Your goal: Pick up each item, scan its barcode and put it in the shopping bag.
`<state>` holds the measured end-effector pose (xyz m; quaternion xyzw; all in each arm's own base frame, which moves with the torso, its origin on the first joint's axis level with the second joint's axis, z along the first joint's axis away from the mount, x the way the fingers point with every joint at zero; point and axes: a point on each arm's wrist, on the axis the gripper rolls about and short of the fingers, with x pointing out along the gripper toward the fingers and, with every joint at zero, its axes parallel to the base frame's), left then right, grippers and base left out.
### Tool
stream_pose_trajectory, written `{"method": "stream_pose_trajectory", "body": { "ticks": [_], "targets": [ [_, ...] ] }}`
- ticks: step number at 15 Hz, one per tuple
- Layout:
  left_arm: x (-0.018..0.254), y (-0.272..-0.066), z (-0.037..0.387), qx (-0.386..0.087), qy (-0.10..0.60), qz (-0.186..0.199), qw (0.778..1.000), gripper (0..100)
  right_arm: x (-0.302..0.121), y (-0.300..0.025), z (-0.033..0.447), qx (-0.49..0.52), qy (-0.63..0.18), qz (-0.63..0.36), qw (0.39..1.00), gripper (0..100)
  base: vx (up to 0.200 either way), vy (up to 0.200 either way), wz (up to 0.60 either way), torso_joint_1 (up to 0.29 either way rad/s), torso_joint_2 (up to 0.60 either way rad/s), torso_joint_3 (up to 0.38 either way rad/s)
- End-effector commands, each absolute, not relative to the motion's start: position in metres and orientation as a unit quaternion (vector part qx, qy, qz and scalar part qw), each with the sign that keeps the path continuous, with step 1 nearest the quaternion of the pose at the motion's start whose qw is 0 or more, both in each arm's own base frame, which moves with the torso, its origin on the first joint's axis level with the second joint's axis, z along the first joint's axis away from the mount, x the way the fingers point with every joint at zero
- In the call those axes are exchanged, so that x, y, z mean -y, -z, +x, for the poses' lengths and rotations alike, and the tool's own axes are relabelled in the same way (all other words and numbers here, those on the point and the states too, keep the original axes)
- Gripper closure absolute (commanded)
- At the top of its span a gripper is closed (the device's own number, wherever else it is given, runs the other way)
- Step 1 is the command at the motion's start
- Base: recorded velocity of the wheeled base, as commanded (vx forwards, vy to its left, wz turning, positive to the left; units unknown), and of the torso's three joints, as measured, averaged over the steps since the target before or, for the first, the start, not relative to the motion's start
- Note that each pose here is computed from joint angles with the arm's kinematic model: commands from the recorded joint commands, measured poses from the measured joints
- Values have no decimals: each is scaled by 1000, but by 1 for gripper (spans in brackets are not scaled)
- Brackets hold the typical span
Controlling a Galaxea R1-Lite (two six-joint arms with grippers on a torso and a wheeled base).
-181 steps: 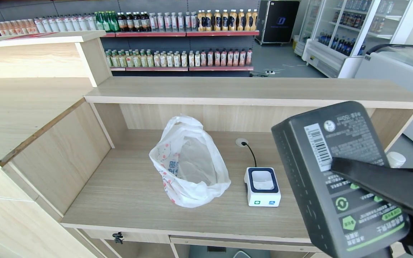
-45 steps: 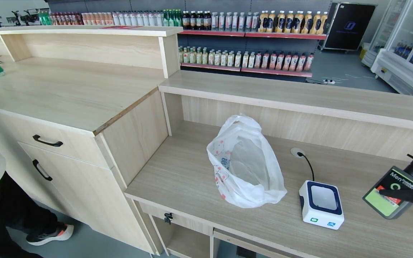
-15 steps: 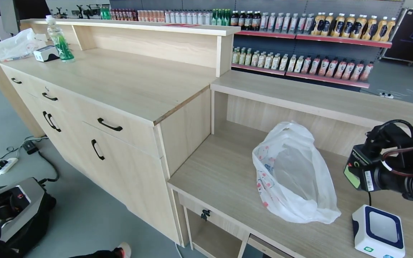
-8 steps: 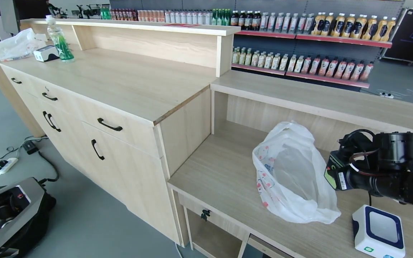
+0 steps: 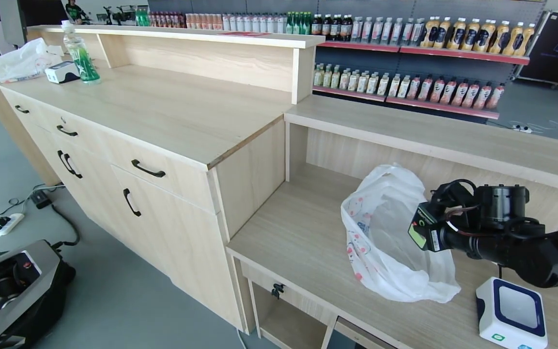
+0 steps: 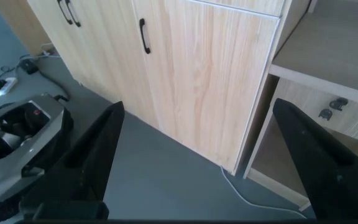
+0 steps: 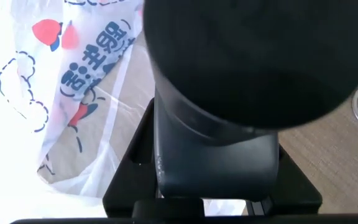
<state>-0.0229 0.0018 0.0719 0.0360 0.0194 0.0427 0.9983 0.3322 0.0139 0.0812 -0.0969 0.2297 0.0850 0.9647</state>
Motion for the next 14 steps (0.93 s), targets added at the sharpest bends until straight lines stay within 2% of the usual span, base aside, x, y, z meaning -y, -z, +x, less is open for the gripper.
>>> {"method": "stream_pose_trajectory", "body": {
  "ticks": [1,14],
  "targets": [
    [-2,-72,-23,-19,-43,36,998,0,-14,-66,348,-228,-85,-97,965,100,0,0,0,0,0,0],
    [-2,-72,-23,-19,-43,36,998,0,-17,-42,395,-202,-110,-92,969,100,0,0,0,0,0,0]
  ]
}}
